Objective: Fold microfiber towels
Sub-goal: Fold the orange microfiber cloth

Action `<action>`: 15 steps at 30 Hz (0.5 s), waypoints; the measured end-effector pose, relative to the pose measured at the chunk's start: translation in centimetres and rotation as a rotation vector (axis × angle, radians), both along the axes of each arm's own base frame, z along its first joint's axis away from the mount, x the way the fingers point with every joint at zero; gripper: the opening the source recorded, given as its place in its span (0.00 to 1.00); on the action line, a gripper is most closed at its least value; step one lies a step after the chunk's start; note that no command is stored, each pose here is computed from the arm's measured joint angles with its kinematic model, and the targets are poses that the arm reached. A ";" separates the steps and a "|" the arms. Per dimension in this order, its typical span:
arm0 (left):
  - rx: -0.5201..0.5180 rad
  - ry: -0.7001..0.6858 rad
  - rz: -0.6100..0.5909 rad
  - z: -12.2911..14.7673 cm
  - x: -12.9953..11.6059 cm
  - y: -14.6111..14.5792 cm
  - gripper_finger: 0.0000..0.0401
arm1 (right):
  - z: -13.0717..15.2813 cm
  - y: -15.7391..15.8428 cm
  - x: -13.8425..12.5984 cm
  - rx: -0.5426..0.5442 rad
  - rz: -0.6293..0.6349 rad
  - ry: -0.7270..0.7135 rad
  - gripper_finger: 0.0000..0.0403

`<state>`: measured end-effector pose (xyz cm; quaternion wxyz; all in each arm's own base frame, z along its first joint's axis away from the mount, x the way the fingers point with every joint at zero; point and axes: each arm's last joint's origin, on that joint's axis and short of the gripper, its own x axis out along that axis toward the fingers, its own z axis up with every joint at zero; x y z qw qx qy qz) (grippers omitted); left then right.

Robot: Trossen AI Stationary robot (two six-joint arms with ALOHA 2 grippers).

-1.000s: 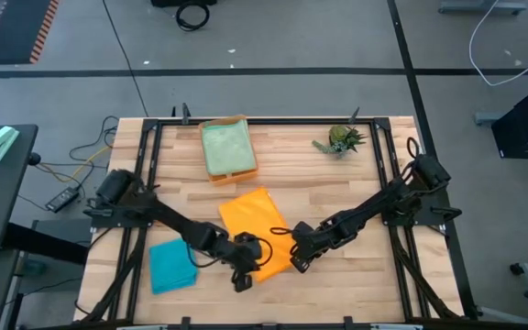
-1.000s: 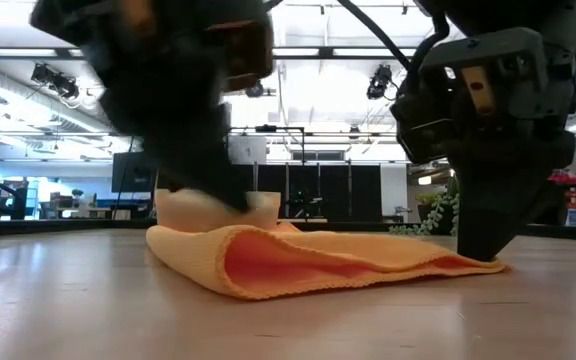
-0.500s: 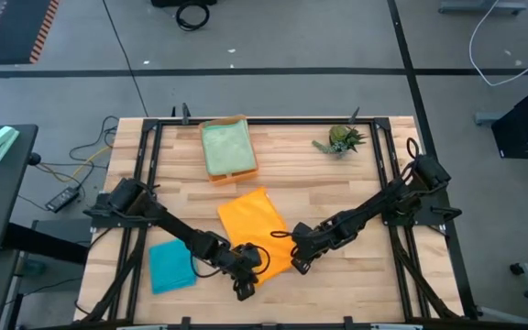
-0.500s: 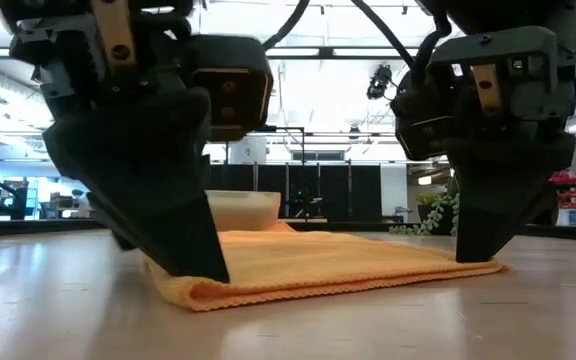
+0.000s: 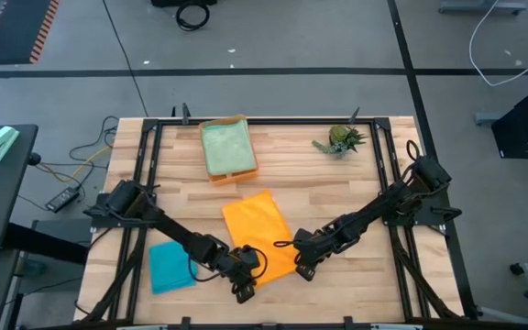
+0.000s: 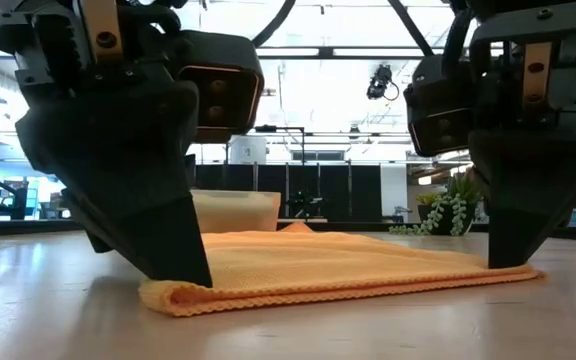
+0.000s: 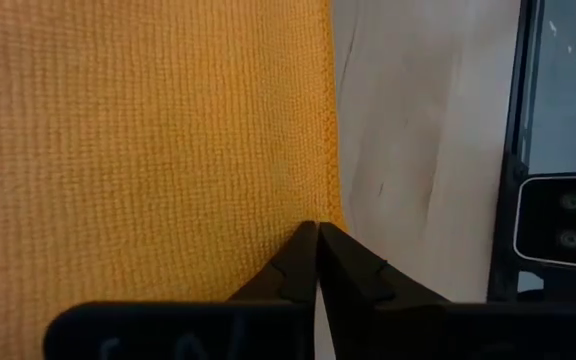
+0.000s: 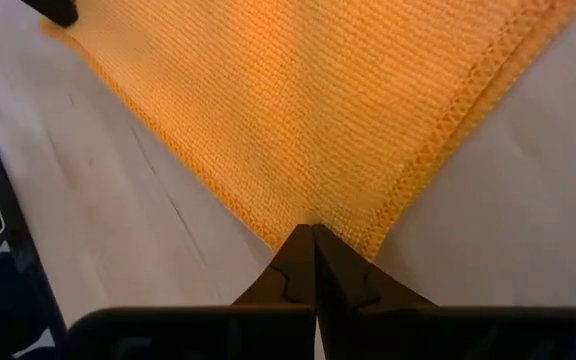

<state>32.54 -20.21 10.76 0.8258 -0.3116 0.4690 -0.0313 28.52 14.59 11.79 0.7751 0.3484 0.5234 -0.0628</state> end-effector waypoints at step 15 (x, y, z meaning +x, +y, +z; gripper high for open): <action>0.122 0.073 -0.127 3.7 -2.5 1.1 0.08 | 3.8 -4.1 1.2 0.024 0.010 -0.139 0.00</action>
